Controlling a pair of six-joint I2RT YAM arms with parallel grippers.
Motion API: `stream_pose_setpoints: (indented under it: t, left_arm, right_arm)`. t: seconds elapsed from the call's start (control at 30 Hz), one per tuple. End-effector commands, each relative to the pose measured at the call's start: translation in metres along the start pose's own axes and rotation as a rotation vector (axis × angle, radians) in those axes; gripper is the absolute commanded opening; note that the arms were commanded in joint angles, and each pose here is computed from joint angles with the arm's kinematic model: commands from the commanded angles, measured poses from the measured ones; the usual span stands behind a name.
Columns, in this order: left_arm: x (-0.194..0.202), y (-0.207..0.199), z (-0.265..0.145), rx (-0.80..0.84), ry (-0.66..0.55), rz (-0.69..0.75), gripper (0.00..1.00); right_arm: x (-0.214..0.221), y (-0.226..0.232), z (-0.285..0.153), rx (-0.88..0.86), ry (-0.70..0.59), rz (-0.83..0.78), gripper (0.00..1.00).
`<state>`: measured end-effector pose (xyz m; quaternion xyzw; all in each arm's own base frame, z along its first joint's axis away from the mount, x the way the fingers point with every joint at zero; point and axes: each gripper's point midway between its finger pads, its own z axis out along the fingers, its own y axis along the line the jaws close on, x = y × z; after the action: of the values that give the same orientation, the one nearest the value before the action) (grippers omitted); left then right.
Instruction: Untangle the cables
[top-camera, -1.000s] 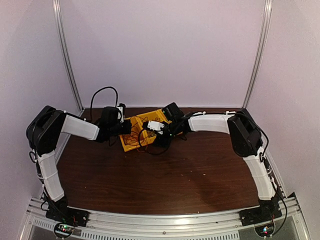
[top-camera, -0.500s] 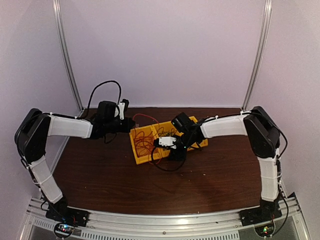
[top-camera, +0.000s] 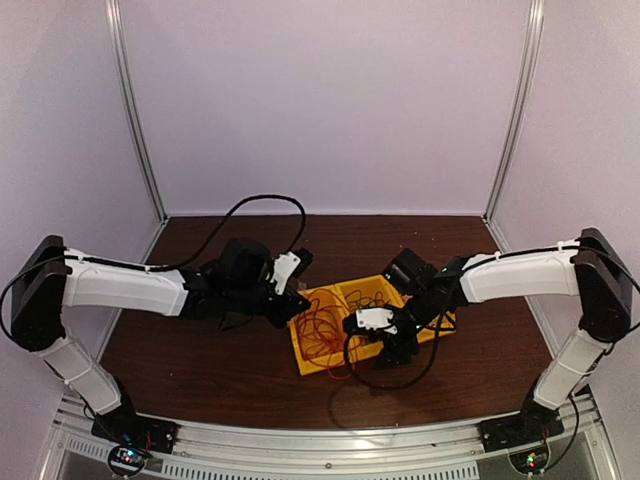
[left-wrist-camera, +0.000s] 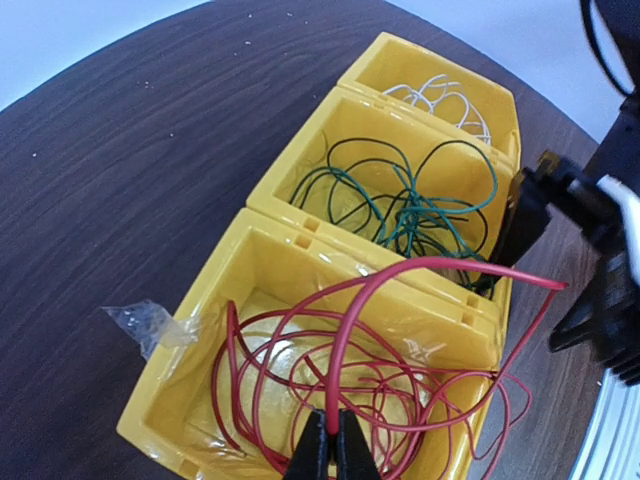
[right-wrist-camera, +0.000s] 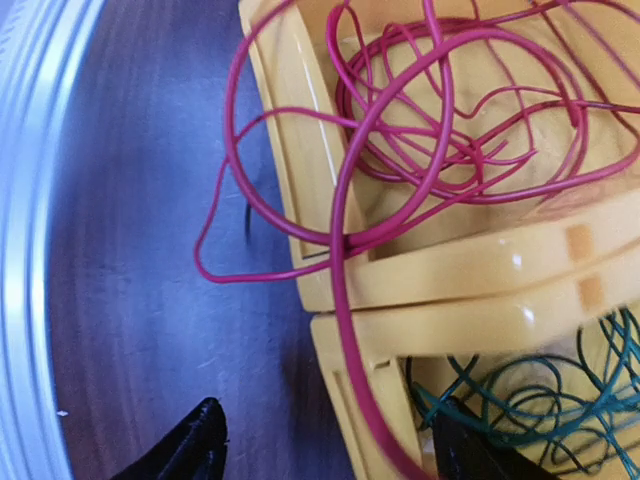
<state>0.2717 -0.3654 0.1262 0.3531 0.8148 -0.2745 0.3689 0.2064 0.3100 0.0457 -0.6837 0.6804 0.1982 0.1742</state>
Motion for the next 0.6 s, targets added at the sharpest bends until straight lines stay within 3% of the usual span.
stream_pose_setpoints:
  t: [0.0, 0.2, 0.57]
  left_arm:
    - [-0.018, 0.009, -0.017, -0.089, -0.064, 0.050, 0.00]
    - [-0.046, 0.024, -0.032, -0.216, -0.165, 0.079, 0.00]
    - [-0.059, 0.027, -0.053, -0.281, -0.224, 0.176, 0.00]
  right_arm:
    - [-0.030, 0.024, -0.054, -0.026, -0.113, -0.033, 0.75]
    - [-0.047, 0.030, -0.079, -0.041, -0.149, 0.003, 0.77]
    - [-0.093, -0.030, -0.091, 0.144, -0.254, 0.118, 0.72]
